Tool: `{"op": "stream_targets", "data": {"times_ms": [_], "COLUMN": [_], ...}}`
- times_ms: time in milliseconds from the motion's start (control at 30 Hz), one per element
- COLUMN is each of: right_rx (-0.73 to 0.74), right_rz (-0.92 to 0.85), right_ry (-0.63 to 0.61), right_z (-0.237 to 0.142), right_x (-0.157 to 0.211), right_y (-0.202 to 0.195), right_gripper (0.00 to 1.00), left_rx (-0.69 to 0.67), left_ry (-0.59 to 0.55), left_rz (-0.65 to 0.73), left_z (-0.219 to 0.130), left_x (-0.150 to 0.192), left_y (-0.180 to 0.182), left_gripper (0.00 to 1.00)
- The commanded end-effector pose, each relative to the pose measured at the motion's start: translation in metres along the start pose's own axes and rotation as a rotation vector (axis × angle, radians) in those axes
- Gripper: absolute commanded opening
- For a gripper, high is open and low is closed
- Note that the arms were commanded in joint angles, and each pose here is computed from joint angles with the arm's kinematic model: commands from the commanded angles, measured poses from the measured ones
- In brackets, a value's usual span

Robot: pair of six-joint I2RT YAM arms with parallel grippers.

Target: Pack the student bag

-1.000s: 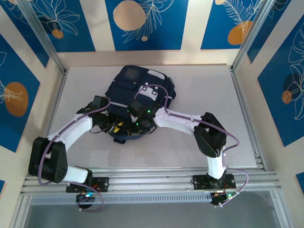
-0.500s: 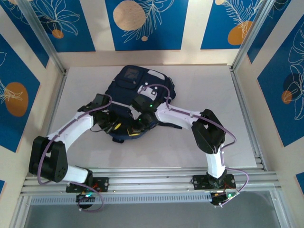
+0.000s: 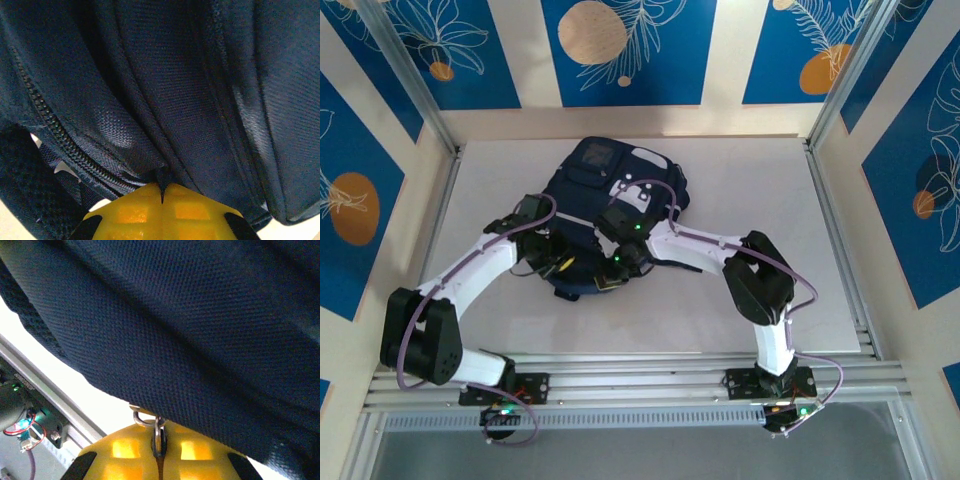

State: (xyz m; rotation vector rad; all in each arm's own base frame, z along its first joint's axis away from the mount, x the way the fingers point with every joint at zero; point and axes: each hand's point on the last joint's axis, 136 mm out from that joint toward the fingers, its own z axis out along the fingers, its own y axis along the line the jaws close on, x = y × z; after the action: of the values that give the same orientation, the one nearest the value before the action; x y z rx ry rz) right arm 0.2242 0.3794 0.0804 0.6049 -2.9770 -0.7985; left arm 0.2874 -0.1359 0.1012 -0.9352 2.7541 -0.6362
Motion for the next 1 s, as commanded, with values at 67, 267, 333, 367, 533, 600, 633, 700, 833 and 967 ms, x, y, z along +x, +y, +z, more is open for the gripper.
{"op": "stream_targets", "data": {"times_ms": [67,267,333,367,533,600,633,700,833,967], "right_rx": [0.106,-0.130,-0.205,-0.205,-0.122,-0.075,-0.065,-0.073,-0.105,-0.130], "right_rz": [0.116,0.025,-0.063,-0.098,-0.146,-0.113,-0.098,-0.058,0.011,0.047], "right_ry": [-0.049,-0.107,-0.117,-0.126,-0.209,-0.243,-0.257,-0.273,-0.313,-0.347], "right_z": [-0.026,-0.043,-0.052,-0.055,-0.072,-0.073,-0.073,-0.070,-0.065,-0.063], "right_x": [0.011,0.002,0.002,0.001,0.001,0.006,0.008,0.014,0.014,0.010], "right_y": [-0.048,-0.014,0.004,0.007,-0.014,-0.032,-0.037,-0.047,-0.056,-0.059], "right_gripper": [0.00,0.00,0.00,0.00,0.00,0.00,0.00,0.00,0.00,0.00], "left_rx": [-0.039,0.102,0.196,0.229,0.330,0.314,0.296,0.287,0.375,0.364], "left_ry": [-0.144,-0.113,-0.091,-0.087,-0.155,-0.182,-0.175,-0.121,0.000,0.059], "left_rz": [0.018,0.162,0.325,0.417,0.755,0.762,0.742,0.651,0.414,0.262], "left_z": [-0.014,-0.021,-0.029,-0.035,-0.070,-0.075,-0.074,-0.064,-0.034,-0.012], "left_x": [-0.029,-0.024,-0.016,-0.011,0.011,0.010,0.008,0.008,0.020,0.034], "left_y": [0.002,-0.032,-0.060,-0.072,-0.105,-0.108,-0.108,-0.112,-0.124,-0.131], "left_gripper": [0.00,0.09,0.30,0.38,0.61,0.68,0.70,0.72,0.73,0.76]}}
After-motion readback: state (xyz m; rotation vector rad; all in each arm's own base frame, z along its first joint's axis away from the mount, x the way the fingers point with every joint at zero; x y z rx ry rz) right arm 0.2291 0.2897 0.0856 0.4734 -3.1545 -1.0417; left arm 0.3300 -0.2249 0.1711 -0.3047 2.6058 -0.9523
